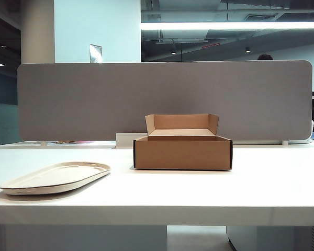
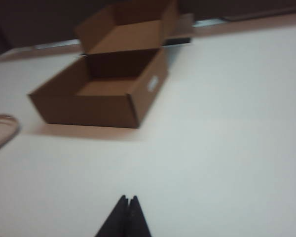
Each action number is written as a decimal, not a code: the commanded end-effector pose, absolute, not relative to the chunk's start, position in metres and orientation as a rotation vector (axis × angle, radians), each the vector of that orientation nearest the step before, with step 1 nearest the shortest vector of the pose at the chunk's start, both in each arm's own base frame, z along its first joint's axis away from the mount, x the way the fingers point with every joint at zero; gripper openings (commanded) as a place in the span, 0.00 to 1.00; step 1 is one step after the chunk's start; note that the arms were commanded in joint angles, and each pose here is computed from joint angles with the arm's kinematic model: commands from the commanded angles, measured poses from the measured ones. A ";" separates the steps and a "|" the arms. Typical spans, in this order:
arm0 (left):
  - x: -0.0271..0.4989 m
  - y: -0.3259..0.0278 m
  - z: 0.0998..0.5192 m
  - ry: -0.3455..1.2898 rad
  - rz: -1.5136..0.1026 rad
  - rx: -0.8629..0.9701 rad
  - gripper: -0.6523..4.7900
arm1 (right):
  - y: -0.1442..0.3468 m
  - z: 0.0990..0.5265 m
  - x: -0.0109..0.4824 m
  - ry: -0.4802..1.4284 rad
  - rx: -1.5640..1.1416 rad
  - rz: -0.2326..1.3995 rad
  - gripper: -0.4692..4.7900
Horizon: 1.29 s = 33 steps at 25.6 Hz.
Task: Pick up the lid and place it into the paper box.
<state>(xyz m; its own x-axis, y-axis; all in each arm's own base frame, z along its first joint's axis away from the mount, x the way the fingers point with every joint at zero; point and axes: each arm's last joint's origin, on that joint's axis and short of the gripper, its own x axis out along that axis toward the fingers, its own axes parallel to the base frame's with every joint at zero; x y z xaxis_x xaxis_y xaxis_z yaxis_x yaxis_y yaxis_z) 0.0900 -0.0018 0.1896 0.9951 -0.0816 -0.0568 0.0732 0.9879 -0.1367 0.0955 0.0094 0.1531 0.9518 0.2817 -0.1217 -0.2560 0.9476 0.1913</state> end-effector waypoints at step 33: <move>0.302 -0.009 0.216 0.935 -0.324 -0.289 0.38 | 0.018 0.156 0.092 0.138 0.183 0.586 0.07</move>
